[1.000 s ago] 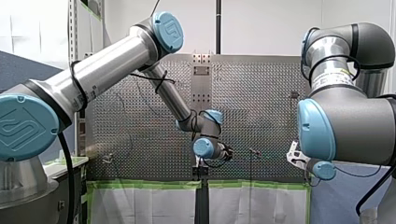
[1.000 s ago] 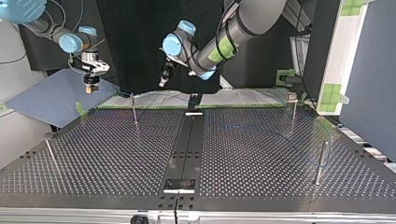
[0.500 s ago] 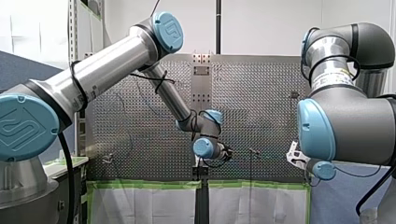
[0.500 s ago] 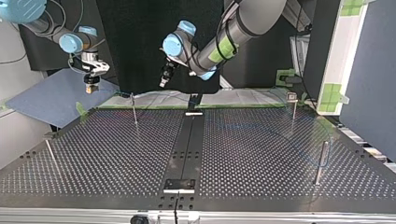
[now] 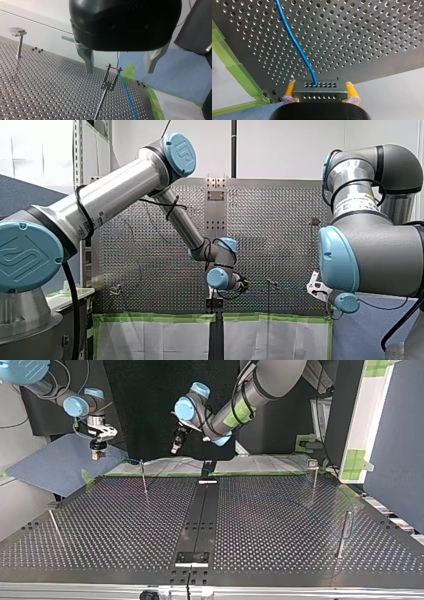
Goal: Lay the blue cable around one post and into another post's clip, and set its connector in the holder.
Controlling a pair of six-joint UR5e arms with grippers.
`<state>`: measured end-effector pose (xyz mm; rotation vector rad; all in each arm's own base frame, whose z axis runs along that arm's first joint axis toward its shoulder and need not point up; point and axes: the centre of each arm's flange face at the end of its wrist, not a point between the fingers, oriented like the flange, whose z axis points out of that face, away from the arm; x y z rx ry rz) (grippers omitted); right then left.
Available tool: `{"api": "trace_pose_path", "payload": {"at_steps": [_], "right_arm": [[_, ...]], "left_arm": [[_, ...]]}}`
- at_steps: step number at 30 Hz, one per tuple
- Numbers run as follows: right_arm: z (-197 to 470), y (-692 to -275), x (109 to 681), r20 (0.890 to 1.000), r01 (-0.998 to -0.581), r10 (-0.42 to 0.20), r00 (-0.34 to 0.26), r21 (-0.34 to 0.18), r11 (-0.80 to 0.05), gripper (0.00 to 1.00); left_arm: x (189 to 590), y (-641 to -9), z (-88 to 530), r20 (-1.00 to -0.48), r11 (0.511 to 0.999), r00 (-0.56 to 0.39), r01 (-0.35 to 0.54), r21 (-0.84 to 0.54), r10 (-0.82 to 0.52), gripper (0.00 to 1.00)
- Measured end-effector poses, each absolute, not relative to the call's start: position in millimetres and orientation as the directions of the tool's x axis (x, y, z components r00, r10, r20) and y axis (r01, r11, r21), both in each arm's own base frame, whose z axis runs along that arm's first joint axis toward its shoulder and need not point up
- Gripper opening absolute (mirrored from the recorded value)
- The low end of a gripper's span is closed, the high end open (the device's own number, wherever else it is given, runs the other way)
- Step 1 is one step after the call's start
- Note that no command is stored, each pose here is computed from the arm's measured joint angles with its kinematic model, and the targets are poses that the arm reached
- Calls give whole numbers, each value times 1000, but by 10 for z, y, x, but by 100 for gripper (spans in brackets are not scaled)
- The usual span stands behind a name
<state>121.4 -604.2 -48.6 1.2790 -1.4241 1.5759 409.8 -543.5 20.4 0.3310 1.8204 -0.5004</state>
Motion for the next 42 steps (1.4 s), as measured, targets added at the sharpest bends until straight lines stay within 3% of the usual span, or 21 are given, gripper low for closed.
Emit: {"api": "trace_pose_path", "payload": {"at_steps": [28,42], "right_arm": [[-491,-6043,1214,938,-919,-138,-317,-340,-199,0],[-495,-6044,1215,938,-918,-138,-319,-342,-199,0]], "left_arm": [[4100,-5428,203,-953,870,-302,464,-168,-23,100],[3919,-5264,413,-959,877,-279,471,-96,44,100]]}}
